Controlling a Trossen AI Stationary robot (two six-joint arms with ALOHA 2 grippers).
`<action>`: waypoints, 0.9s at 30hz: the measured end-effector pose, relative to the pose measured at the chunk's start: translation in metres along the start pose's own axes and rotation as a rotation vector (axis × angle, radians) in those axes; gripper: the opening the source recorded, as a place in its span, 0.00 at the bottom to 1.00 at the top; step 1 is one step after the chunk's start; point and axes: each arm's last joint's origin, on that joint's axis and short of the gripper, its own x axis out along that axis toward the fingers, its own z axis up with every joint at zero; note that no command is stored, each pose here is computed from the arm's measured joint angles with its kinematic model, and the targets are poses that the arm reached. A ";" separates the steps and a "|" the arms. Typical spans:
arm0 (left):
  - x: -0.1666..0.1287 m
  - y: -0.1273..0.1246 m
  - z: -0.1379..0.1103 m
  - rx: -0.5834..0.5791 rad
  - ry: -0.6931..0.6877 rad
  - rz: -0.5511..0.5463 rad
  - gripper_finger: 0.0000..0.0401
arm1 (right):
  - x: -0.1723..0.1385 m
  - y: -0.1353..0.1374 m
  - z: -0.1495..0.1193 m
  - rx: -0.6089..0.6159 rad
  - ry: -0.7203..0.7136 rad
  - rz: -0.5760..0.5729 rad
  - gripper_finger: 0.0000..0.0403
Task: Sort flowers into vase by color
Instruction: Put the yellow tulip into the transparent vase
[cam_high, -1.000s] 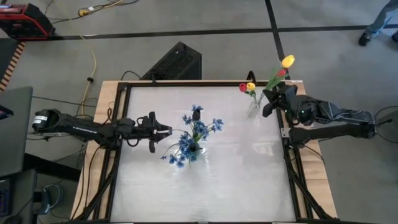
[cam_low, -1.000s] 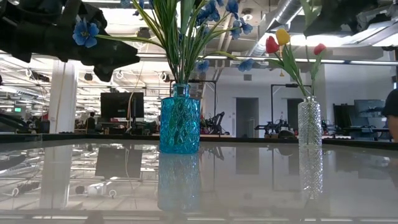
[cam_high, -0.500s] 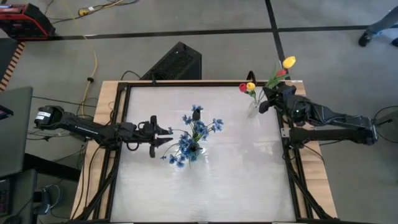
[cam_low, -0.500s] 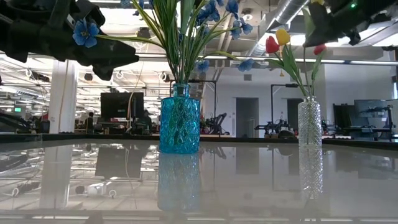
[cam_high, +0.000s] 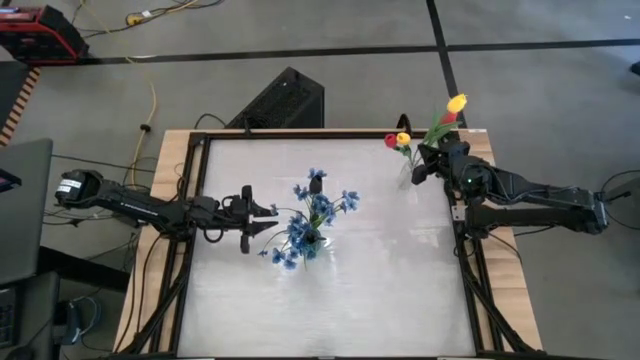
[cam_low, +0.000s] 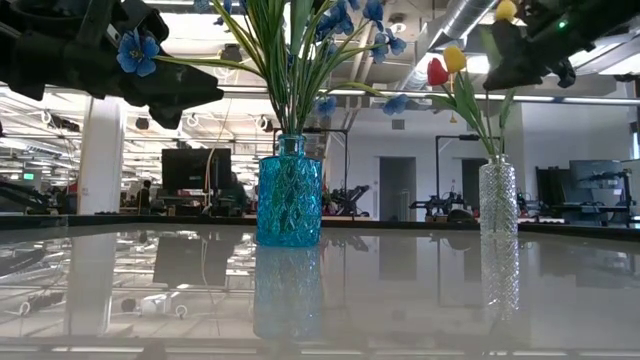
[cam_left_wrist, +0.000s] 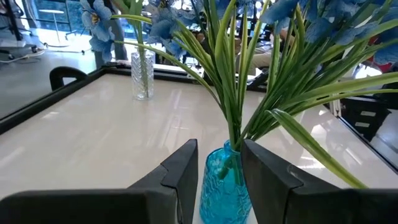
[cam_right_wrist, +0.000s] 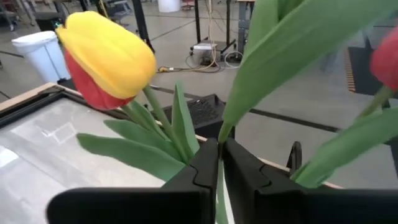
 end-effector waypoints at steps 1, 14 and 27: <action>0.000 0.000 0.000 0.000 0.000 0.000 0.27 | 0.000 0.000 0.000 0.000 0.002 0.002 0.14; 0.000 0.000 -0.001 -0.008 0.014 0.001 0.27 | -0.004 -0.003 0.001 -0.068 0.070 0.023 0.31; 0.000 0.000 -0.002 -0.008 0.018 0.002 0.27 | -0.019 -0.008 0.008 -0.021 0.292 0.156 0.40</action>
